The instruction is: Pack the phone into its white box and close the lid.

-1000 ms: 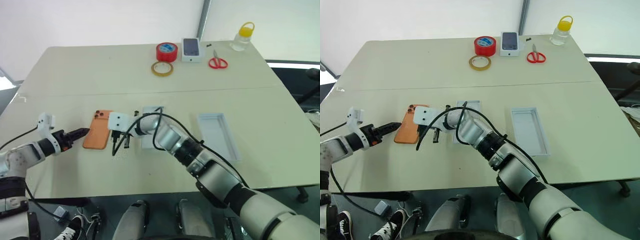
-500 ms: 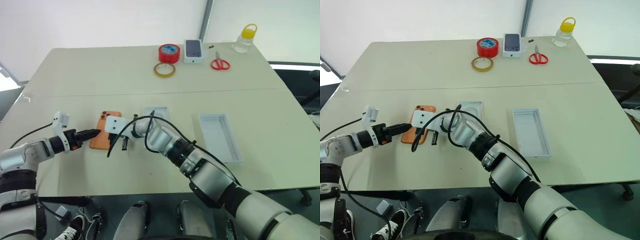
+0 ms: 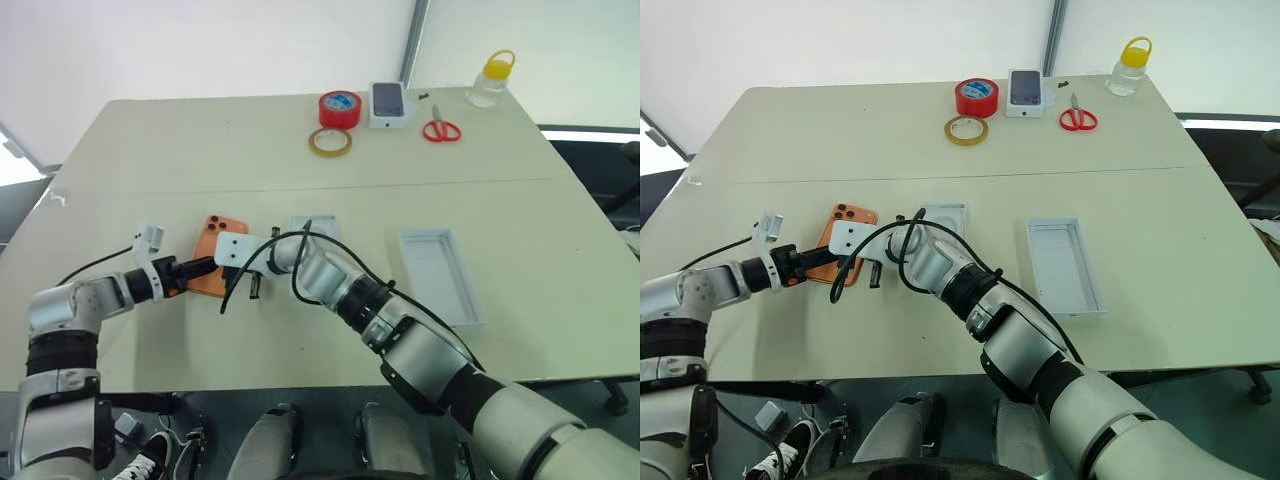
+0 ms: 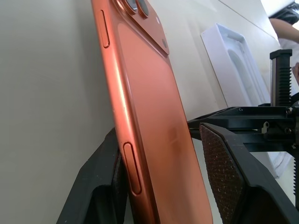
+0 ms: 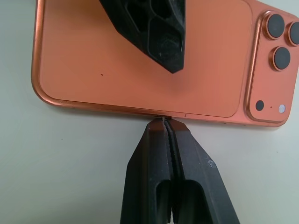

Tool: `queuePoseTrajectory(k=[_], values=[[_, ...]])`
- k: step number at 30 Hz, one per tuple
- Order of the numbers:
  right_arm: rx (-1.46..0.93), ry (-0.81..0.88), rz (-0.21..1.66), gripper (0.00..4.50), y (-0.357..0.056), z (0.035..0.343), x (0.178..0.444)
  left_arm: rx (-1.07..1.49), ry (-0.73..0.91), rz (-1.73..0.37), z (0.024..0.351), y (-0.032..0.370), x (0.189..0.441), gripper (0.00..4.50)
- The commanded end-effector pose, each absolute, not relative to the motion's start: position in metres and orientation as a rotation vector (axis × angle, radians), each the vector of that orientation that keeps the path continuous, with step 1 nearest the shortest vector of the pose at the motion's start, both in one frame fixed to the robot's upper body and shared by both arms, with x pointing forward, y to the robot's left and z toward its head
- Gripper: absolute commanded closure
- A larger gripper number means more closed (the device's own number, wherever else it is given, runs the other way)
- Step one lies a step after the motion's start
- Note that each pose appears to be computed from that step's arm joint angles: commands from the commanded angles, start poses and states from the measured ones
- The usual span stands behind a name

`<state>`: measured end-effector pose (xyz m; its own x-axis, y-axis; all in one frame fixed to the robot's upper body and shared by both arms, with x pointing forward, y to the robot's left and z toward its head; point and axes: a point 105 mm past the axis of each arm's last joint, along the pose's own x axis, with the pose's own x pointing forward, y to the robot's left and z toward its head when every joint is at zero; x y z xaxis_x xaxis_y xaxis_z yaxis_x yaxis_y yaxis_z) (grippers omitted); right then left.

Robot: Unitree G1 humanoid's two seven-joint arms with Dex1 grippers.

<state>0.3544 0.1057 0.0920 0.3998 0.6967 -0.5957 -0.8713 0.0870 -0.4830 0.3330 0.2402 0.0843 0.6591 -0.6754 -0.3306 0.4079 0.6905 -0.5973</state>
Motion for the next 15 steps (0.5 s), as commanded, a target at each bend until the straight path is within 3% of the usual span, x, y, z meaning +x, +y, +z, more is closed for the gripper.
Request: queuePoseTrajectory(k=[1,6,9,12,15], values=[[-0.91,0.205,1.194,4.44,0.11,0.097,0.352,-0.527,0.659,-0.668,0.065,0.228,0.326,2.13],[-0.917,0.201,1.182,4.44,0.107,0.097,0.355,-0.555,0.64,-0.62,0.063,0.24,0.325,2.13],[-0.918,0.202,1.178,4.5,0.106,0.096,0.356,-0.579,0.62,-0.609,0.065,0.244,0.325,3.0],[-0.915,0.203,1.182,4.5,0.105,0.096,0.356,-0.603,0.616,-0.608,0.066,0.245,0.324,4.25],[-0.914,0.198,1.183,4.5,0.106,0.097,0.356,-0.614,0.621,-0.606,0.065,0.246,0.32,4.25]])
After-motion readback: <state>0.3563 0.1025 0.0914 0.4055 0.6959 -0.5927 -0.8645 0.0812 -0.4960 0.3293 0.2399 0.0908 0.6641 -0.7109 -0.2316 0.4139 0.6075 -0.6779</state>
